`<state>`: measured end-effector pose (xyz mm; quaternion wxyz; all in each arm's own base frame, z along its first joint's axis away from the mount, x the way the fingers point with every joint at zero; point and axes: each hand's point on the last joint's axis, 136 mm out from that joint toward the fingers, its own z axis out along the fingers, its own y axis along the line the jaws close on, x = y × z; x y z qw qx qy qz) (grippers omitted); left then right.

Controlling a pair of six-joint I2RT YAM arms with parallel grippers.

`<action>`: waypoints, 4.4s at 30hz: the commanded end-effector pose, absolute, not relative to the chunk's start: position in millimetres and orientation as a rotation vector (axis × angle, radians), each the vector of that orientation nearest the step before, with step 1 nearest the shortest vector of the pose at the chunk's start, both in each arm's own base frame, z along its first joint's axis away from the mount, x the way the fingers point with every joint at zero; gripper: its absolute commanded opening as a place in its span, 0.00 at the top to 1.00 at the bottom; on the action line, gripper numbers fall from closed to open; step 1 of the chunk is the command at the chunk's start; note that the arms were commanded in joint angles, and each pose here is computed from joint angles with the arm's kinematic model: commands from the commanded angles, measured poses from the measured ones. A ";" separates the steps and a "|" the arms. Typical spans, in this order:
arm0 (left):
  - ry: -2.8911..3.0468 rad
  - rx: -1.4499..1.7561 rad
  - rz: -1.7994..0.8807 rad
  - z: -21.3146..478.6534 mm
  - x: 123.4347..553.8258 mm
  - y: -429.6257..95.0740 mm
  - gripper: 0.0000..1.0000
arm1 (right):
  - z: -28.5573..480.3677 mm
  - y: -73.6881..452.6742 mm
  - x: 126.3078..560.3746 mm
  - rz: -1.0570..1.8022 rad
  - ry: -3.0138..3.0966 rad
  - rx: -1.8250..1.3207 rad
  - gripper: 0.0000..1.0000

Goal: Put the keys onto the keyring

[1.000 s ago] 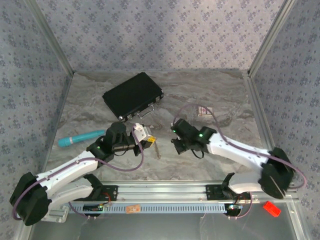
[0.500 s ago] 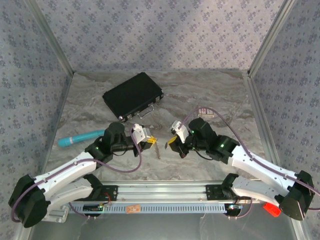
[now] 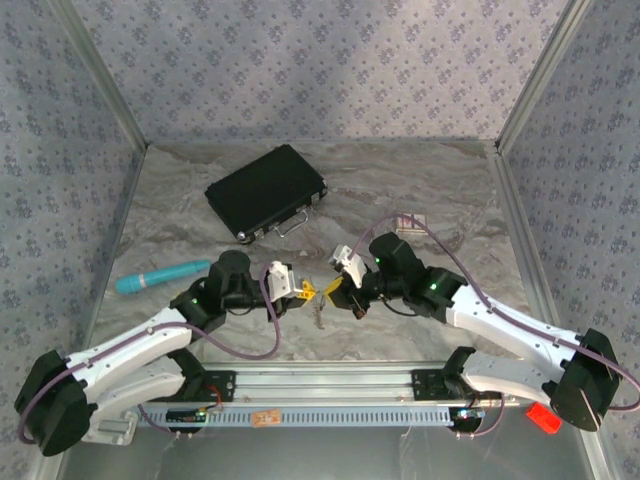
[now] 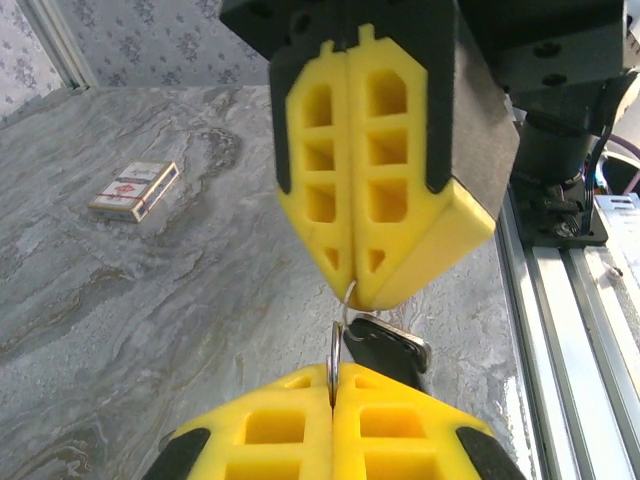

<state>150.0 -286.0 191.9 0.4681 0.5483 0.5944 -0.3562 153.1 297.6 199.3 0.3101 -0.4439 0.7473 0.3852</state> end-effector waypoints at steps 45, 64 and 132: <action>1.398 1.237 -0.992 213.0 147.2 -293.8 1.00 | 202.9 297.0 198.0 0.901 2.102 -0.933 1.00; 1.413 1.201 -0.895 213.8 159.6 -291.3 1.00 | 198.1 294.0 202.7 0.948 2.200 -0.835 1.00; 1.344 1.197 -1.089 217.3 144.9 -307.3 1.00 | 203.3 297.0 164.1 0.871 1.572 -1.440 1.00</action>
